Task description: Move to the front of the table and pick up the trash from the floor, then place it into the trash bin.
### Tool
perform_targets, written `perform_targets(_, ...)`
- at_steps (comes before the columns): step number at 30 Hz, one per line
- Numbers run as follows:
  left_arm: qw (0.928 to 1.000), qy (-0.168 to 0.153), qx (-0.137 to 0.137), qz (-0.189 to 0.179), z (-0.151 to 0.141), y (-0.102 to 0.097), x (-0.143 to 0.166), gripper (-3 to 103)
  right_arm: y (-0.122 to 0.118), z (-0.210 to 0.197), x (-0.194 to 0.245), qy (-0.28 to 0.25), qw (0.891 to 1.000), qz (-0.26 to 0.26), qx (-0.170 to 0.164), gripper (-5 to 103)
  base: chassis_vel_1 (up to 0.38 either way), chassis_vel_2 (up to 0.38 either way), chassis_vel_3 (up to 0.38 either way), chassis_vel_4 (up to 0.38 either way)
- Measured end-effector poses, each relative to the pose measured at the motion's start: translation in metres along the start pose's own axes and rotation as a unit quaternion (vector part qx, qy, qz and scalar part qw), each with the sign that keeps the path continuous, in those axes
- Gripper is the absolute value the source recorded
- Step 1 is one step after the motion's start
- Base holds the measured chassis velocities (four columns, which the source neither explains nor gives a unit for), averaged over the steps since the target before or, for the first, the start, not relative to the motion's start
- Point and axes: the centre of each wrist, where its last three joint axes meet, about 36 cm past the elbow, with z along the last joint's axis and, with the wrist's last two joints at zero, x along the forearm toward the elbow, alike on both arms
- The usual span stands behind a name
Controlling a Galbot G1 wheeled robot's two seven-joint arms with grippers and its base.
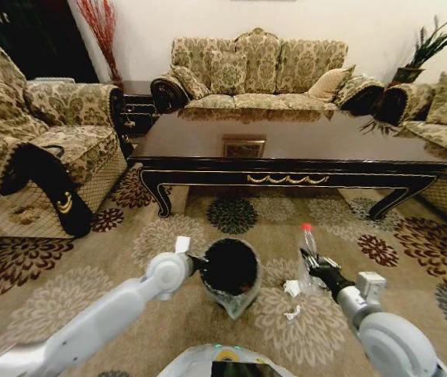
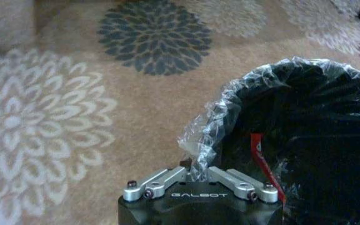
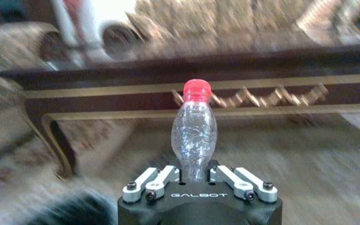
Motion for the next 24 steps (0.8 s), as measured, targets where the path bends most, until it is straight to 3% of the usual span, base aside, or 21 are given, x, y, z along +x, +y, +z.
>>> perform_targets(3, 0.9998, 0.002, -0.015, 0.016, -0.007, -0.02, -0.013, 0, 0.006, -0.008, 0.006, -0.025, 0.999, -0.02, 0.001, 20, 0.0, 0.0, 0.0, 0.0)
perform_targets(11, 0.9981, 0.007, -0.045, 0.042, -0.027, -0.076, -0.036, 0, 0.009, -0.002, 0.008, -0.032, 0.998, -0.051, 0.012, 20, 0.0, 0.0, 0.0, 0.0)
perform_targets(22, 0.9973, 0.008, -0.06, 0.043, -0.036, -0.095, -0.042, 0, 0.013, 0.007, 0.009, -0.02, 0.997, -0.063, 0.031, 18, 0.0, 0.0, 0.0, 0.0)
perform_targets(23, 0.9973, 0.008, -0.06, 0.043, -0.036, -0.095, -0.042, 0, 0.013, 0.009, 0.01, -0.016, 0.997, -0.062, 0.032, 28, 0.0, 0.0, 0.0, 0.0)
perform_targets(24, 0.9973, 0.008, -0.06, 0.043, -0.036, -0.095, -0.042, 0, 0.013, 0.009, 0.01, -0.016, 0.997, -0.062, 0.032, 28, 0.0, 0.0, 0.0, 0.0)
